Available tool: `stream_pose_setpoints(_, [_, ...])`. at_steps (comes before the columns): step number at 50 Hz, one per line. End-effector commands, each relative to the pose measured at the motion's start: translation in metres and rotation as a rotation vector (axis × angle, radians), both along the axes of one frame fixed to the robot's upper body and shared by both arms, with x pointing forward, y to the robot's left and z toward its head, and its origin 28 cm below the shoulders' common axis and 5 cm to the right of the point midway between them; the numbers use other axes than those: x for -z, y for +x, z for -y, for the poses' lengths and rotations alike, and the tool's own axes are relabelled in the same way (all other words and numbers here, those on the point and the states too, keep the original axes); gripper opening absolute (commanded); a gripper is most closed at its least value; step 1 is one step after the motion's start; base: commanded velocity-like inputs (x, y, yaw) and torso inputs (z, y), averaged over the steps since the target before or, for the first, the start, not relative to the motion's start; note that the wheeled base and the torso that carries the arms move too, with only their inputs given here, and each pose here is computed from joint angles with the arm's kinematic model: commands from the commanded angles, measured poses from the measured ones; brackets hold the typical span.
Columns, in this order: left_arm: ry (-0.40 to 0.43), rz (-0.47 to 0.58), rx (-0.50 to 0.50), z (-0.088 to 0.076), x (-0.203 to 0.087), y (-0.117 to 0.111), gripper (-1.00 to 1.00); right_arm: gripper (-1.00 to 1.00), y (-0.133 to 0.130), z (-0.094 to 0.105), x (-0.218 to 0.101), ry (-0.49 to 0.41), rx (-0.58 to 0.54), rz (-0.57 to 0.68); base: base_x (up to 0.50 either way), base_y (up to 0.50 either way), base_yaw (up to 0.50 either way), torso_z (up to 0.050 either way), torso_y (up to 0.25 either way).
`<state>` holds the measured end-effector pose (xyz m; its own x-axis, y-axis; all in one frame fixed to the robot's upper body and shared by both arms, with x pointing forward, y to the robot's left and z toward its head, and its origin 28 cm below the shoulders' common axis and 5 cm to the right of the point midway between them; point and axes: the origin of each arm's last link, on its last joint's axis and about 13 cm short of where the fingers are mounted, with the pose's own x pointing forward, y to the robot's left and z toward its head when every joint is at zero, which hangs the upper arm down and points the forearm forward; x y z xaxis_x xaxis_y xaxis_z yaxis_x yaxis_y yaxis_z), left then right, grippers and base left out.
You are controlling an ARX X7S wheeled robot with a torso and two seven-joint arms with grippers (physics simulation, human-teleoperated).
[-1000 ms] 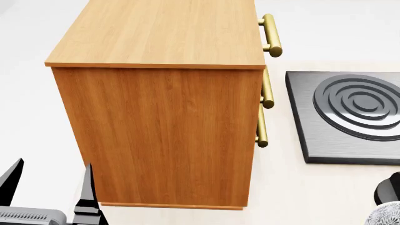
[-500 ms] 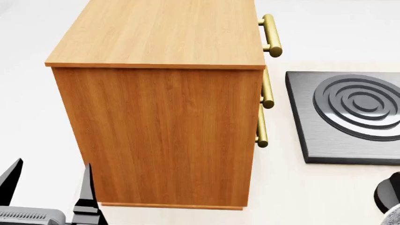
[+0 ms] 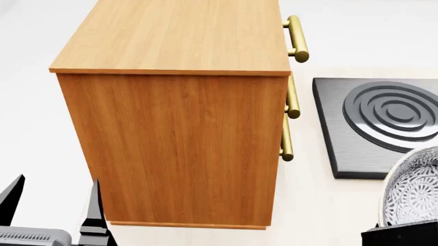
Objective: Put the bowl on the top of the cabinet.
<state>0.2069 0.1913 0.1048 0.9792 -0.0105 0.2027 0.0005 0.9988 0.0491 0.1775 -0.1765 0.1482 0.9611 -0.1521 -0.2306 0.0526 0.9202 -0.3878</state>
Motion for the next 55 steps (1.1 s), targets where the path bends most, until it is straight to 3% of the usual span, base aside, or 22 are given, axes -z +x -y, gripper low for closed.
stream_pose_setpoints(1, [-0.001, -0.001, -0.002, 0.000, 0.000, 0.000, 1.00, -1.00, 0.000, -0.010, -0.056, -0.066, -0.068, 0.105, 0.00, 0.00, 0.00, 0.000, 0.000])
stream_pose_setpoints(2, [-0.001, -0.002, -0.002, 0.000, 0.001, 0.000, 1.00, -1.00, 0.005, -0.012, -0.074, -0.070, -0.079, 0.110, 0.00, 0.00, 0.00, 0.000, 0.000])
stream_pose_setpoints(16, [0.002, -0.005, 0.004, 0.001, 0.002, 0.002, 1.00, -1.00, 0.015, -0.036, -0.162, -0.132, -0.179, 0.129, 0.00, 0.00, 0.00, 0.000, 0.000])
stream_pose_setpoints(24, [0.005, -0.006, 0.007, 0.001, 0.001, 0.003, 1.00, -1.00, 0.020, -0.050, -0.216, -0.169, -0.184, 0.162, 0.00, 0.00, 0.00, 0.000, 0.000])
stream_pose_setpoints(45, [0.010, -0.012, 0.007, 0.001, 0.003, 0.003, 1.00, -1.00, 0.033, -0.088, -0.299, -0.094, -0.073, 0.193, 0.00, 0.00, 0.00, 0.000, 0.000])
stream_pose_setpoints(55, [0.014, -0.016, 0.013, 0.003, 0.003, 0.004, 1.00, -1.00, 0.034, -0.100, -0.324, -0.085, -0.047, 0.206, 0.00, 0.00, 0.00, 0.000, 0.000])
